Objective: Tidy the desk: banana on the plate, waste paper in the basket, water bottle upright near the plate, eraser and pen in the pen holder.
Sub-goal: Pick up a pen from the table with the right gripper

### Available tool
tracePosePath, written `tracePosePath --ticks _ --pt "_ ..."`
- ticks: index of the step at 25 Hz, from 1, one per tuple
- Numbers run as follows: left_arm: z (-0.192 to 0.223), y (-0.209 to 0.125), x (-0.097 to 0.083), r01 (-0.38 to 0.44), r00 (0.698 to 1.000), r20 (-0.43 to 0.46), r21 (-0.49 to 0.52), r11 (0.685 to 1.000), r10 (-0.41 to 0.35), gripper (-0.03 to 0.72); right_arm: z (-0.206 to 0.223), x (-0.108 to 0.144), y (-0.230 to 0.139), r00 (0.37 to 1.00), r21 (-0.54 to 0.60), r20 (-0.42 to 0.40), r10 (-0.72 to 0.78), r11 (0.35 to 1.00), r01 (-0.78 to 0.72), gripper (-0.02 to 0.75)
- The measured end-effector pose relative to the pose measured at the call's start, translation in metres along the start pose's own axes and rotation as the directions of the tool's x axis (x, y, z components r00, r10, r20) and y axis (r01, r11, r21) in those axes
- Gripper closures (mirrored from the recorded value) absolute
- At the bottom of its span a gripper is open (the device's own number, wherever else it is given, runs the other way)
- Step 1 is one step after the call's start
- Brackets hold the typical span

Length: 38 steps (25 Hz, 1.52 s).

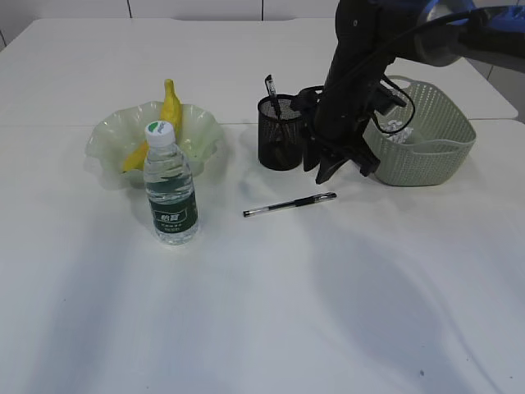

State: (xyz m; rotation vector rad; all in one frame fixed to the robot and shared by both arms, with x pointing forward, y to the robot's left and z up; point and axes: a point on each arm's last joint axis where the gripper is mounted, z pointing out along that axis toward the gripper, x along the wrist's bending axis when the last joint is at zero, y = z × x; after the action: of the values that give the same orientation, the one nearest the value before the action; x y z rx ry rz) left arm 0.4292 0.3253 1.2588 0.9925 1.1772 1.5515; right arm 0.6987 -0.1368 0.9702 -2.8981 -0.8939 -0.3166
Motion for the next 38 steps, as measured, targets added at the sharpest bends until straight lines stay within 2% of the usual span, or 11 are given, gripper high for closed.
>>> tracePosePath --ticks 5,9,20,27,38 --pt "0.000 0.000 0.000 0.000 1.000 0.000 0.000 1.000 0.000 0.224 0.001 0.006 0.002 0.998 -0.019 -0.062 0.007 1.000 -0.008 0.519" --pt "0.000 0.000 0.000 0.000 1.000 0.000 0.000 1.000 0.000 0.226 0.001 0.007 0.002 0.997 -0.022 -0.072 0.030 0.999 -0.032 0.519" --pt "0.000 0.000 0.000 0.000 1.000 -0.001 0.000 1.000 0.000 0.232 0.003 0.005 0.007 0.996 -0.074 -0.062 0.057 0.995 -0.061 0.518" --pt "0.000 0.000 0.000 0.000 1.000 -0.002 0.001 1.000 0.000 0.233 0.023 0.005 0.005 0.996 -0.019 -0.035 0.088 0.996 -0.089 0.518" --pt "0.000 -0.001 0.002 0.000 1.000 -0.025 0.010 1.000 0.000 0.234 0.042 0.003 0.004 0.995 0.005 -0.012 0.101 0.995 -0.101 0.518"
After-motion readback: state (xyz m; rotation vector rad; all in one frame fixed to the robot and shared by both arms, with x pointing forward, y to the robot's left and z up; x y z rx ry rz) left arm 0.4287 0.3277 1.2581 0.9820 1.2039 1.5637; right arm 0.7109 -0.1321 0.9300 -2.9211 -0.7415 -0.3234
